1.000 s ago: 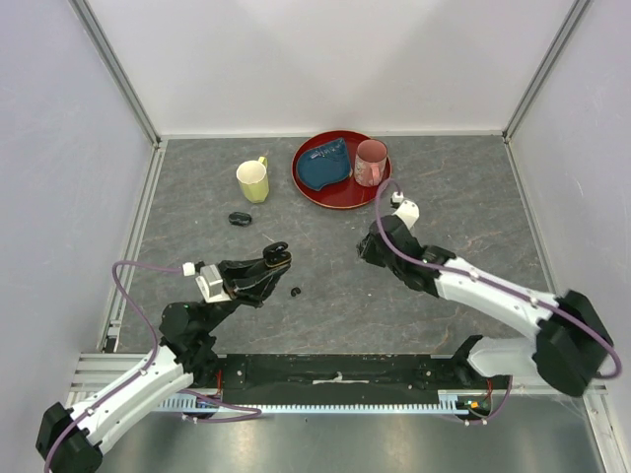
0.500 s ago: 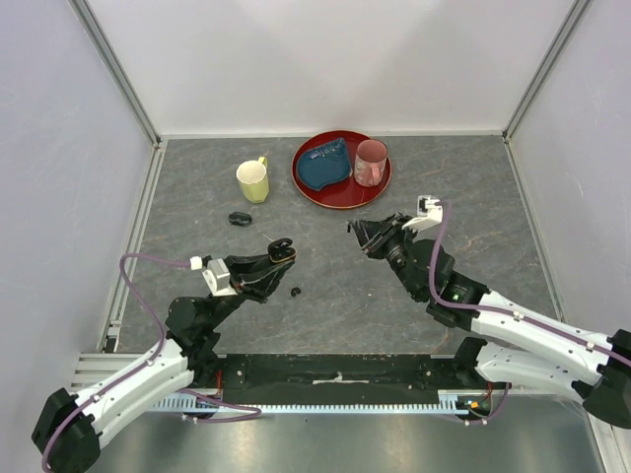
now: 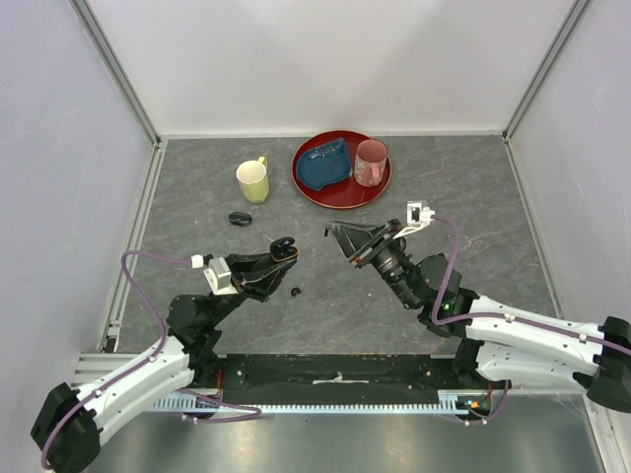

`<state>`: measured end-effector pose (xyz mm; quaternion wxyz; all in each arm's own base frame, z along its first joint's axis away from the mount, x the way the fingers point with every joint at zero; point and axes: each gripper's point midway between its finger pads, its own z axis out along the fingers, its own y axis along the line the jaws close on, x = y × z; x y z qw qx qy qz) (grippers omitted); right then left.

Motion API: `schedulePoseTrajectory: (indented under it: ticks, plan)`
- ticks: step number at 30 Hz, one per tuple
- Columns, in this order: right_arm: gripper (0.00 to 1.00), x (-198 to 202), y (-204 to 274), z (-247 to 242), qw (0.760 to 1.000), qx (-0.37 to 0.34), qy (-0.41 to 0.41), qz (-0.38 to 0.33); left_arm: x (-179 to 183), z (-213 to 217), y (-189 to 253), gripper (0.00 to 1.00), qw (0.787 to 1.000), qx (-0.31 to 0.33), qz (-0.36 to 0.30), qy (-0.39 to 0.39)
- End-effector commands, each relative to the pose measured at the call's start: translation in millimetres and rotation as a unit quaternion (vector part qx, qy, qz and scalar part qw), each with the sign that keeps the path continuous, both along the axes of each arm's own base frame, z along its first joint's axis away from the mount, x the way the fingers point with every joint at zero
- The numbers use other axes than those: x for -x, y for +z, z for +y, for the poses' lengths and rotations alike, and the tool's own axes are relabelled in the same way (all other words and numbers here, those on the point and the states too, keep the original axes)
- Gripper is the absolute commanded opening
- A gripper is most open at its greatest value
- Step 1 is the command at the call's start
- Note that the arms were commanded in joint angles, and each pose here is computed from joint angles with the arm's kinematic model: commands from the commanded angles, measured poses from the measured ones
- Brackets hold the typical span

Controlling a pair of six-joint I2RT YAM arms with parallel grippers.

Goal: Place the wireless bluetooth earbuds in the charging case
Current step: Place the earbud in the charging case.

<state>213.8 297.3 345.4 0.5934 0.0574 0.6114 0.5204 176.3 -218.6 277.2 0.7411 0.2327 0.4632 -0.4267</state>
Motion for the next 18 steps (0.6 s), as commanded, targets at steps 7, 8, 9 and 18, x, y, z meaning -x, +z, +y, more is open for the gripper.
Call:
schedulePoseTrajectory:
  ticks: [7,8,9,18]
  plan:
    - [0.0,28.0,26.6,37.4,0.997,-0.008,0.049,-0.059,9.4,-2.6,24.4,0.02,0.999,0.01,-0.042,-0.018]
    - [0.0,29.7,27.3,41.0,0.997,-0.01,0.051,-0.06,9.7,-2.6,24.7,0.02,0.999,0.01,-0.043,-0.018]
    - [0.0,34.3,27.5,44.9,0.996,-0.008,0.057,-0.065,9.0,-2.8,24.0,0.02,0.999,0.009,-0.042,-0.018]
    - [0.0,51.0,33.0,70.1,0.993,-0.01,0.079,-0.084,8.2,-1.7,25.1,0.02,0.999,0.011,-0.045,-0.014]
